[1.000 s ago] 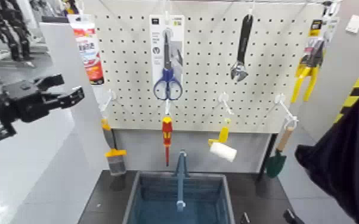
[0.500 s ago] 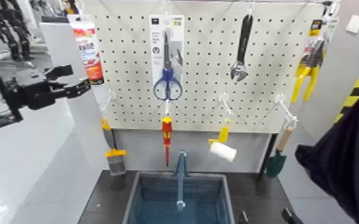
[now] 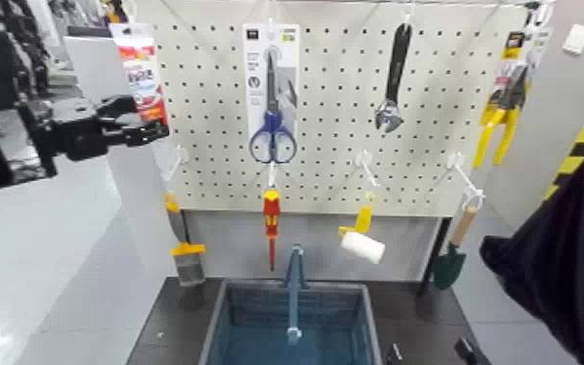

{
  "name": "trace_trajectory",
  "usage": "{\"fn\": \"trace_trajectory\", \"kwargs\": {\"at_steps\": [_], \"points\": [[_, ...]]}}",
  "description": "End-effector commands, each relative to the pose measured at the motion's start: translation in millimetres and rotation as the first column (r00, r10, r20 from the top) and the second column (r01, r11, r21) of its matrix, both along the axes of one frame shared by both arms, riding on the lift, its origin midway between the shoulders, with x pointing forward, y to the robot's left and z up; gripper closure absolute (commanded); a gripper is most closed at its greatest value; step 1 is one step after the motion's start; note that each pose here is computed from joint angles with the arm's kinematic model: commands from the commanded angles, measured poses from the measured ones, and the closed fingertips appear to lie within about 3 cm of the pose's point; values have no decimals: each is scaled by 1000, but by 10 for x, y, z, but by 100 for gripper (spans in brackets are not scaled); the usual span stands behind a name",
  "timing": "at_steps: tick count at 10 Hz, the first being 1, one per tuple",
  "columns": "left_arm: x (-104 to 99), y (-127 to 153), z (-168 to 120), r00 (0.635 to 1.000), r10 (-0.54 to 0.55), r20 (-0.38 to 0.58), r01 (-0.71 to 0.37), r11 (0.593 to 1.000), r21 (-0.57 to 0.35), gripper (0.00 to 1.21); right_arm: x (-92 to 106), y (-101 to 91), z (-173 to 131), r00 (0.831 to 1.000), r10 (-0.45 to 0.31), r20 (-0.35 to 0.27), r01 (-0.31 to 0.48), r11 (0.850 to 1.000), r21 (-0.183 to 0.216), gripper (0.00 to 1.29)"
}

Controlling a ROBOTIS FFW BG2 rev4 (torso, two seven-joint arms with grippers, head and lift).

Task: Put the red glue tube into the crate.

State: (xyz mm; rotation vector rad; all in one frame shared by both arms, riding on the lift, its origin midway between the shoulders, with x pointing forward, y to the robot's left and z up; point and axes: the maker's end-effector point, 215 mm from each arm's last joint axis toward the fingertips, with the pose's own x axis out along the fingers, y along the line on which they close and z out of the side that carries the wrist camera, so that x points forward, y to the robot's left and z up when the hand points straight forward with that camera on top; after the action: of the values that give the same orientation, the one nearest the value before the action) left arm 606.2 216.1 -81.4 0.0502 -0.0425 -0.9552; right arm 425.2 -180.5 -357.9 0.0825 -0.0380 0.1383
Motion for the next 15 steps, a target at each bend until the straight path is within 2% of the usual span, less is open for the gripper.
{"fn": "trace_trajectory", "kwargs": {"at_steps": [1, 3, 6, 9, 11, 12, 15], "points": [[36, -101, 51, 999, -44, -2, 44, 999, 4, 31, 8, 13, -9, 1000, 4, -3, -4, 1000, 1, 11], [22, -133, 64, 998, -62, -4, 62, 998, -1, 32, 13, 19, -7, 1000, 7, -2, -7, 1000, 3, 11], [-2, -151, 71, 997, -73, -5, 73, 997, 5, 44, 13, 21, -6, 1000, 8, -2, -8, 1000, 4, 11], [-12, -153, 125, 997, -76, 3, 76, 997, 4, 84, 12, 30, -11, 1000, 9, -4, -9, 1000, 5, 11], [-28, -149, 185, 997, -81, 10, 81, 997, -5, 89, 12, 30, -11, 1000, 9, -4, -9, 1000, 5, 11], [-23, -141, 210, 997, -79, 14, 79, 997, -2, 97, 12, 31, -5, 1000, 8, -2, -8, 1000, 6, 11], [-21, -157, 249, 996, -82, 20, 82, 997, 1, 97, 17, 23, -7, 1000, 7, -2, -7, 1000, 5, 11]]}}
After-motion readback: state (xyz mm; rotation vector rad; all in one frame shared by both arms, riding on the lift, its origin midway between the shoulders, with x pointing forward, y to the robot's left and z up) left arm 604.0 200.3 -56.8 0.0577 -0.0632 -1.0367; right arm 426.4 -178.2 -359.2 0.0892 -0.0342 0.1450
